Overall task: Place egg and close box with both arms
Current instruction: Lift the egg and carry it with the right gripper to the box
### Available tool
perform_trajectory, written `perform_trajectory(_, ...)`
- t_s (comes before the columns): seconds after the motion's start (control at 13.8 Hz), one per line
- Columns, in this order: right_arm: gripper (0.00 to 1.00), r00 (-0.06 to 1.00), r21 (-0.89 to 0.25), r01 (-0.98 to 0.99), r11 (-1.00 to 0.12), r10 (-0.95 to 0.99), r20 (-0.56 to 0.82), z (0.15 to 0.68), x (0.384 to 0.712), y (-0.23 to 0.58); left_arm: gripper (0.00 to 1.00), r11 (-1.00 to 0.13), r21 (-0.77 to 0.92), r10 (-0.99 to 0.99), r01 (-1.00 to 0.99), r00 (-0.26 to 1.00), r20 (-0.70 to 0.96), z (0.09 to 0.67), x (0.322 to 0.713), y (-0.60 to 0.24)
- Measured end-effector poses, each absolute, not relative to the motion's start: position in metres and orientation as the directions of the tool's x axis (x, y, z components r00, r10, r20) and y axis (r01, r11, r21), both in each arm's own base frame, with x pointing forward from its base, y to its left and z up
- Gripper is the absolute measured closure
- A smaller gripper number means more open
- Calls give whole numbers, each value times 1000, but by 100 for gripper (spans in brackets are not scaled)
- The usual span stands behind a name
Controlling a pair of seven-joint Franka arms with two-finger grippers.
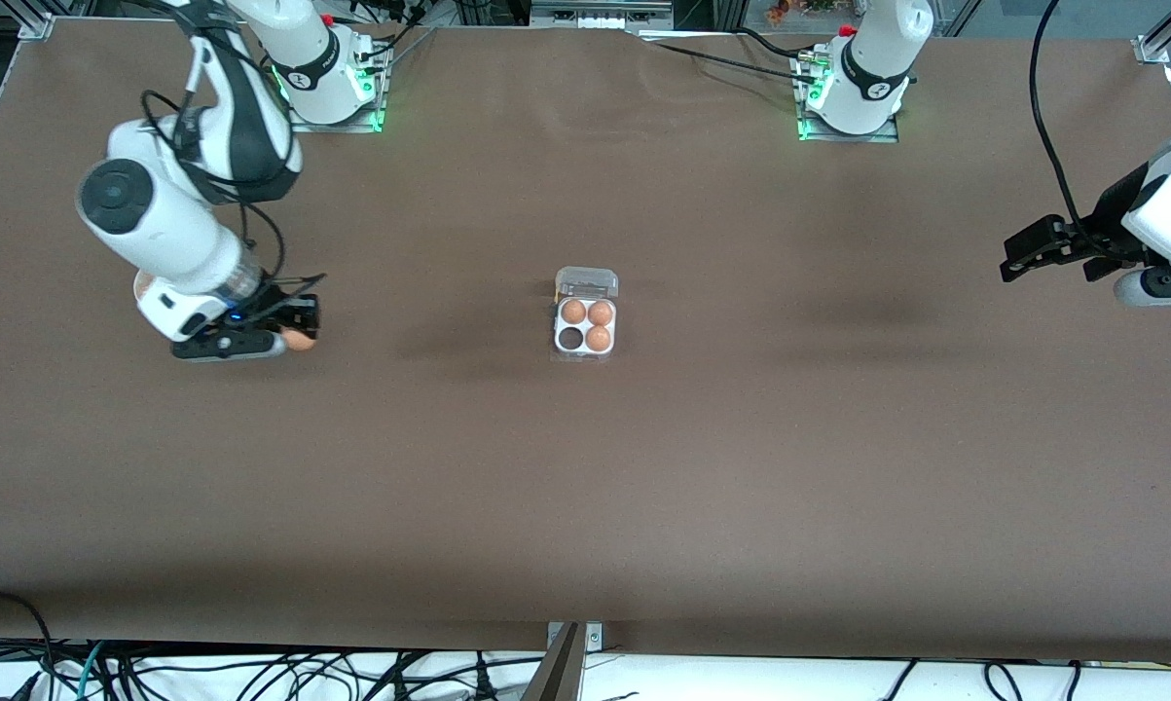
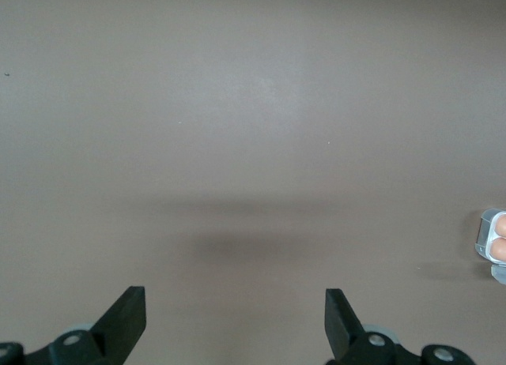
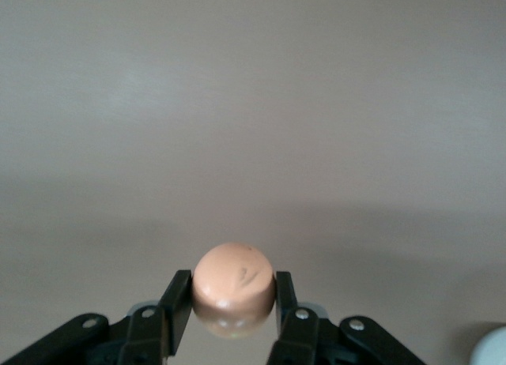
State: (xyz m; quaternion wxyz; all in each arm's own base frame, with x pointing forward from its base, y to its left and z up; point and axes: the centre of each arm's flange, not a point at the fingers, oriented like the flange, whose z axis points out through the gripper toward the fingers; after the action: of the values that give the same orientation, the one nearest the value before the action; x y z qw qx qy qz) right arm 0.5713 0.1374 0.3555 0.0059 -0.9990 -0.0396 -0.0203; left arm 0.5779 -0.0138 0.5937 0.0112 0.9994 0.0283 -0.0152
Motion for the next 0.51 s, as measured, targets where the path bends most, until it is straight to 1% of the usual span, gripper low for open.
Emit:
perform_trajectory(0.29,52,999,-31,30,-999,28,44,345,574,232,0,-998,21,56,57,998,-32,593,578,-14)
perform_trajectory(0.51,52,999,-47,-16,-999,-18,43,335,567,300,0,-998,21,56,57,998,-33,593,578,-14)
